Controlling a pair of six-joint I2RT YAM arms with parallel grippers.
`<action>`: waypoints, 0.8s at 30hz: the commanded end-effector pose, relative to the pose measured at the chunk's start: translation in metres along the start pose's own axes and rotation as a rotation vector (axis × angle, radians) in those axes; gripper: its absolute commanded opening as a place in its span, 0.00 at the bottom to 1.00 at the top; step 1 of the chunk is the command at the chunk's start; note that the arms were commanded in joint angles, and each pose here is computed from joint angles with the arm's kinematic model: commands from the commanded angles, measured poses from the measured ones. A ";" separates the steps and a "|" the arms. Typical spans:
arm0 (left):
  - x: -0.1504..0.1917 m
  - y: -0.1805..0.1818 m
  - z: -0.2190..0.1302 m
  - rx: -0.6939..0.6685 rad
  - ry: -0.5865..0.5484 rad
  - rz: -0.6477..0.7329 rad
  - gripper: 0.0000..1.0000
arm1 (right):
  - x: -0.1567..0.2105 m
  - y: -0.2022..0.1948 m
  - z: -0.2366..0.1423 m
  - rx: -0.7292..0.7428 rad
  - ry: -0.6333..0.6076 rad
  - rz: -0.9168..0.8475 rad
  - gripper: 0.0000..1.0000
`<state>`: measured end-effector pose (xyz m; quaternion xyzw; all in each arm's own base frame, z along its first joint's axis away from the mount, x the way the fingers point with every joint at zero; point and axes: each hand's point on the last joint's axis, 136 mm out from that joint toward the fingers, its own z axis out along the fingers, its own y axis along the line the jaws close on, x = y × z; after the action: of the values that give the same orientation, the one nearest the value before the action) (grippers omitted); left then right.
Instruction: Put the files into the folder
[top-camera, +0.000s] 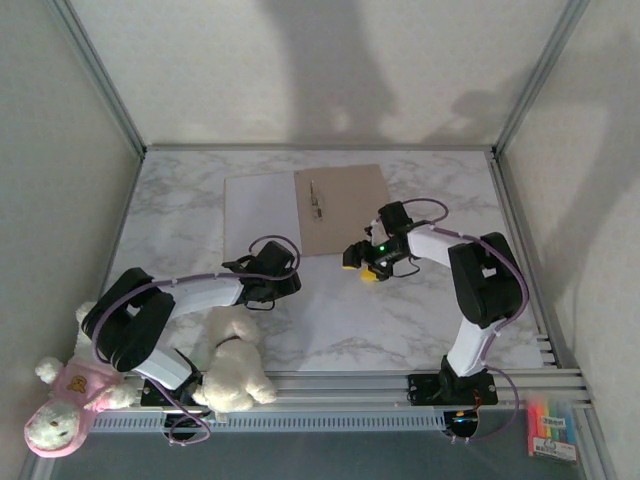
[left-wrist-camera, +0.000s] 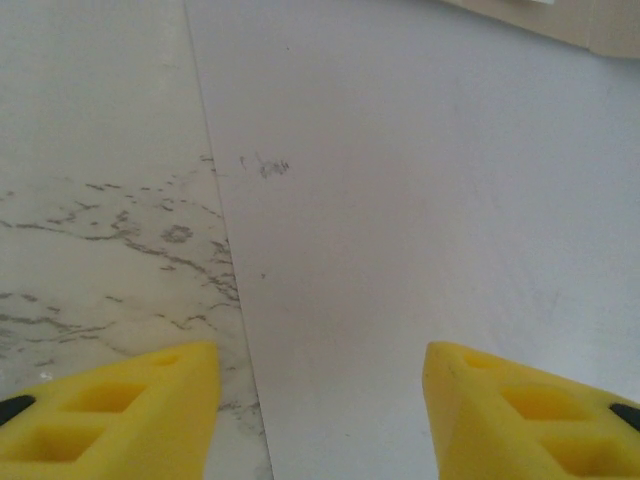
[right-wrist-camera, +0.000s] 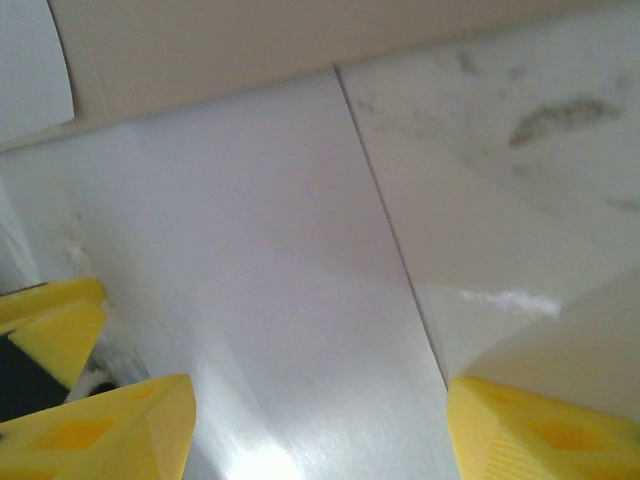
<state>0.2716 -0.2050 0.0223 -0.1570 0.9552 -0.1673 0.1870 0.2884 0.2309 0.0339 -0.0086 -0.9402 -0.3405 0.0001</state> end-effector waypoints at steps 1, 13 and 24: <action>-0.008 -0.034 0.006 0.130 -0.004 0.016 0.56 | 0.030 -0.009 0.000 0.016 0.064 0.063 0.68; -0.001 -0.049 0.007 0.141 0.003 0.056 0.57 | 0.060 -0.022 -0.012 0.029 0.039 0.092 0.68; 0.005 -0.066 0.016 0.172 0.022 0.089 0.57 | 0.081 -0.023 -0.029 0.029 0.010 0.093 0.68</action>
<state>0.2798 -0.2218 0.0222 -0.1337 0.9585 -0.1634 0.1916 0.2192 0.2011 0.0414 -0.0444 -0.9403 -0.3371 0.0132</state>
